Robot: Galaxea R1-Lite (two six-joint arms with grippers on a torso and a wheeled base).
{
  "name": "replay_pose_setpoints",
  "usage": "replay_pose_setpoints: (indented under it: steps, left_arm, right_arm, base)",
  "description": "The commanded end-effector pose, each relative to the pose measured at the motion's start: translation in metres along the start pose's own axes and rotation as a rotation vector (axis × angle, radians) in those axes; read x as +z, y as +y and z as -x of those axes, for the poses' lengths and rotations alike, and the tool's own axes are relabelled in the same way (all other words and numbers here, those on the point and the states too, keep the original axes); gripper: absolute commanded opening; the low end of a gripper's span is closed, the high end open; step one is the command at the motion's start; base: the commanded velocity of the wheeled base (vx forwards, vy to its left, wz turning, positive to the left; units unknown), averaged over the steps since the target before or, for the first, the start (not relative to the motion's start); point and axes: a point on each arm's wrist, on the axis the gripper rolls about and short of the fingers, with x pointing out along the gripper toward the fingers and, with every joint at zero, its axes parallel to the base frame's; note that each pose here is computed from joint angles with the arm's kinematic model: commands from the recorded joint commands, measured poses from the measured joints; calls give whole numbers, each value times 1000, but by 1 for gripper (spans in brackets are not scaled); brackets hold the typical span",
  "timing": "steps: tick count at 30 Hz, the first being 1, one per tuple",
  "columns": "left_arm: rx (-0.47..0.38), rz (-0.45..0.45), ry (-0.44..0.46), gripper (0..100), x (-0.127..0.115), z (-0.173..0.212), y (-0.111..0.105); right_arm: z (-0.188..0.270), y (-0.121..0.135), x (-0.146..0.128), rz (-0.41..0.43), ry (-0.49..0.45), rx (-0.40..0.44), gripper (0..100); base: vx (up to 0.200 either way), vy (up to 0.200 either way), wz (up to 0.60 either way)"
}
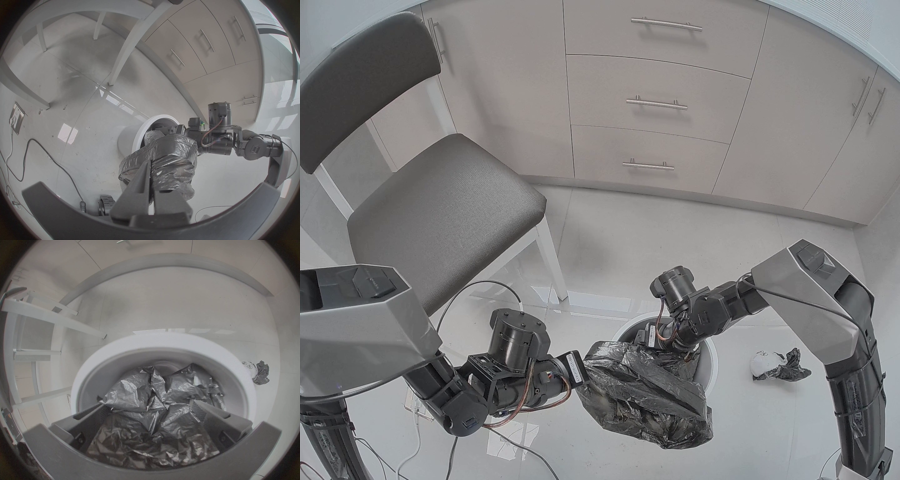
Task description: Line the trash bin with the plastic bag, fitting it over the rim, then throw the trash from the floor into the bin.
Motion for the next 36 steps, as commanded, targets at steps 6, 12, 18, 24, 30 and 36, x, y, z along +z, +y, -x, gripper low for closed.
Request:
replay_pose_setpoints:
  steps: [6,12,18,24,30,36]
  left_arm:
    - [1,1,1,0,0,-1,0]
    - [0,0,0,0,0,0,0]
    - [2,4,-2,0,1,0,1]
    - [-3,5,-8,0,1,1,1]
    - [-6,5,-9,0,2,0,0]
    - [-9,5,-11,0,2,0,0]
  right_arm:
    - [61,-2,10,-19,-41,47,100]
    - [105,-9,8,-21,-70,66,100]
    - [163,-20,-21,33,-28,15,100]
    - [196,-23,-58,104,-23,-41,100]
    - [205,-23,-112,344,-8,-147,100]
    - [179,-11,-141,450,56,-216,100]
  base:
    - [0,0,0]
    - [0,0,0]
    - [0,0,0]
    - [0,0,0]
    - [0,0,0]
    - [0,0,0]
